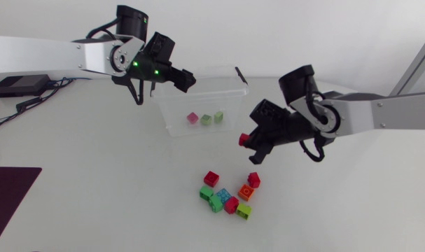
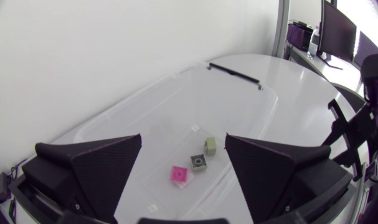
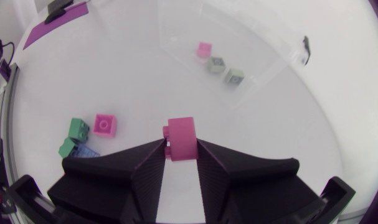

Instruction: Pick up the duplo bricks and place them in the container

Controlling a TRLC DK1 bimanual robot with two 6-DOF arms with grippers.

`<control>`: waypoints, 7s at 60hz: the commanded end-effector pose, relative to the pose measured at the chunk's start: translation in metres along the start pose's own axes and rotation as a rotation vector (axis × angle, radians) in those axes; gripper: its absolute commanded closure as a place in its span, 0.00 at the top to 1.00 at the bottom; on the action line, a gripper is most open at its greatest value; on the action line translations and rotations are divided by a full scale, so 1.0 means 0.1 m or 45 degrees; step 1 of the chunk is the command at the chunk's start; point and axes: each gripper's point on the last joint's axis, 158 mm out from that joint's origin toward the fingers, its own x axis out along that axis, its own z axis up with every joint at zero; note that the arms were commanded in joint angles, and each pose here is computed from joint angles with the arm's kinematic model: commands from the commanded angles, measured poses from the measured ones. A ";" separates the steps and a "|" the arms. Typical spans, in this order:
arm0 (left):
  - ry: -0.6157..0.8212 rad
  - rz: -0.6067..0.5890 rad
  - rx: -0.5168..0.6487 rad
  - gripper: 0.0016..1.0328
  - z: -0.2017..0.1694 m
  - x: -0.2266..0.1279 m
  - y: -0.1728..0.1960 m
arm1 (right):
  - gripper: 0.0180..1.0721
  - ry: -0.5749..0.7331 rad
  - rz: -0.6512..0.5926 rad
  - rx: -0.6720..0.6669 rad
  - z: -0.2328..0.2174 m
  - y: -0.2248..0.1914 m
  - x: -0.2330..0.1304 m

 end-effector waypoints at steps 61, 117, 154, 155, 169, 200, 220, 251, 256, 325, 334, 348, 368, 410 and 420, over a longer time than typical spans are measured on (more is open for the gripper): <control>0.339 -0.528 0.543 0.95 -1.80 -0.94 -1.68 | 0.56 -0.295 -0.260 0.163 1.57 -1.29 0.45; 0.569 -0.752 1.062 0.87 -2.29 -0.48 -2.19 | 0.95 -0.321 -0.156 0.229 -0.43 -0.18 -0.99; 0.667 -0.833 1.148 0.14 -2.51 -0.50 -2.39 | 0.95 -0.174 -0.079 0.244 -0.83 0.08 -0.65; 0.670 -0.836 1.149 0.14 -2.51 -0.50 -2.40 | 0.95 -0.166 -0.079 0.244 -0.84 0.08 -0.64; 0.654 -0.803 1.125 0.13 -2.38 -0.66 -2.31 | 0.95 -0.041 -0.020 0.240 -0.74 0.30 -0.42; 0.195 -0.258 0.825 0.13 -0.79 -0.81 -1.23 | 0.82 0.270 -0.019 0.339 -0.88 0.52 0.12; -0.096 -0.006 0.555 0.13 -0.08 -0.58 -0.74 | 0.54 0.369 -0.050 0.393 -1.04 0.50 0.28; -0.141 0.061 0.418 0.13 0.04 -0.22 -0.56 | 0.35 0.352 -0.048 0.388 -1.04 0.52 0.15; -0.141 0.065 0.419 0.13 0.04 -0.25 -0.55 | 0.73 0.339 -0.055 0.391 -1.00 0.50 0.13; -0.138 0.078 0.434 0.13 -0.01 -0.37 -0.52 | 0.92 0.313 -0.108 0.432 -0.97 0.13 0.16; -0.161 0.100 0.436 0.13 0.12 -0.38 -0.44 | 0.88 0.331 -0.113 0.435 -0.96 0.14 0.19; -0.185 0.168 0.362 0.13 0.31 -0.19 -0.21 | 0.83 0.287 -0.055 0.366 -0.93 0.01 0.12; -0.143 0.273 0.205 0.16 0.28 0.21 0.02 | 0.84 0.326 0.124 0.016 -1.02 0.14 -0.03; 0.003 0.083 0.107 0.96 -0.18 -0.58 -0.40 | 0.38 0.451 0.312 -0.248 -1.21 0.28 0.29; 0.229 -0.108 0.206 0.96 -0.80 -0.62 -0.82 | 0.32 0.453 0.317 -0.230 -1.23 0.31 0.27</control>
